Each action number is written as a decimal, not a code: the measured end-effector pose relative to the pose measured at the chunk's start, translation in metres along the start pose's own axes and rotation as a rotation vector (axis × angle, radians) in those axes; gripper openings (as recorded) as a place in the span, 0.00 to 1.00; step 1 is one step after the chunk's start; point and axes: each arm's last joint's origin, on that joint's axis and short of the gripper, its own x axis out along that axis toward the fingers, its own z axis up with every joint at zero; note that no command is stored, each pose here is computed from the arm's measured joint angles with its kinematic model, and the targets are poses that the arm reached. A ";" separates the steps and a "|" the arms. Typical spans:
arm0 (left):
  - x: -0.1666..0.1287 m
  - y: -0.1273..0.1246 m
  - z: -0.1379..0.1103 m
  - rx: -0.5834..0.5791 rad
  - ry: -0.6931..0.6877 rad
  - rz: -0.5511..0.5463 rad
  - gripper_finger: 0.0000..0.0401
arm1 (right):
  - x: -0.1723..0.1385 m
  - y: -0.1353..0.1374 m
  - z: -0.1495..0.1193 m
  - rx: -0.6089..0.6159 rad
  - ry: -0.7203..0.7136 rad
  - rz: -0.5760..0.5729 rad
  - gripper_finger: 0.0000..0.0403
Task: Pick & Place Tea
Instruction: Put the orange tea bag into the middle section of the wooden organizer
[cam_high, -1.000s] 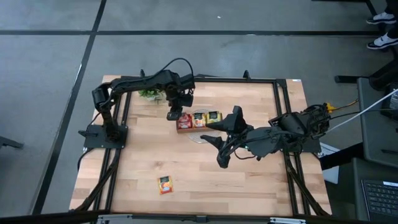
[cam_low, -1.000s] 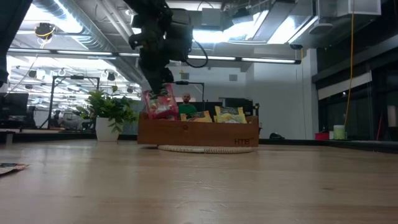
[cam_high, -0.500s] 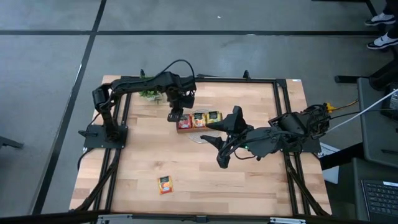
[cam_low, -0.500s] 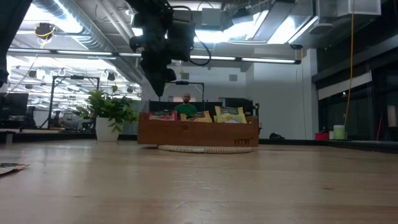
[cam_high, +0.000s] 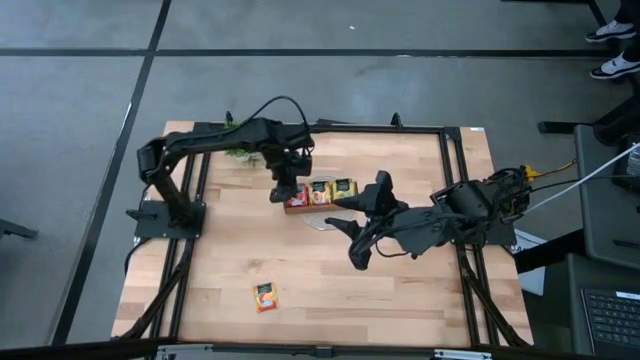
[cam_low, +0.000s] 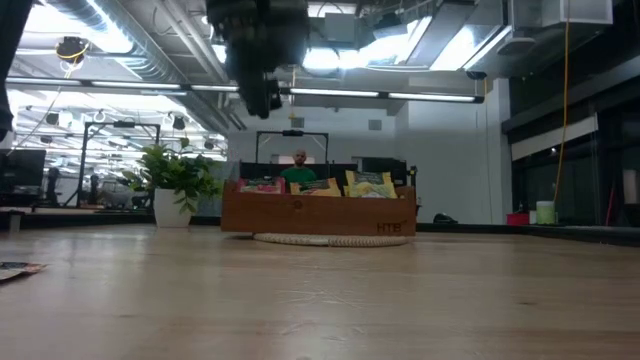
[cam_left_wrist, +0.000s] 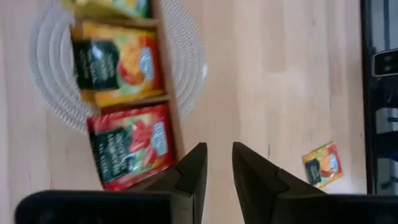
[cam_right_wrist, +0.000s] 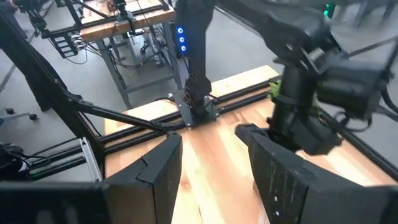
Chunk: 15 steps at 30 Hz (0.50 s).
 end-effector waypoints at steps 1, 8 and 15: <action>-0.002 -0.005 0.001 0.009 -0.013 0.001 0.18 | 0.000 0.000 -0.001 0.001 0.006 -0.003 0.46; -0.013 -0.053 0.008 0.073 -0.122 -0.018 0.17 | 0.000 0.000 -0.003 0.018 0.033 0.016 0.46; -0.020 -0.105 0.011 0.145 -0.219 -0.053 0.18 | 0.010 0.007 -0.012 -0.016 0.077 0.026 0.46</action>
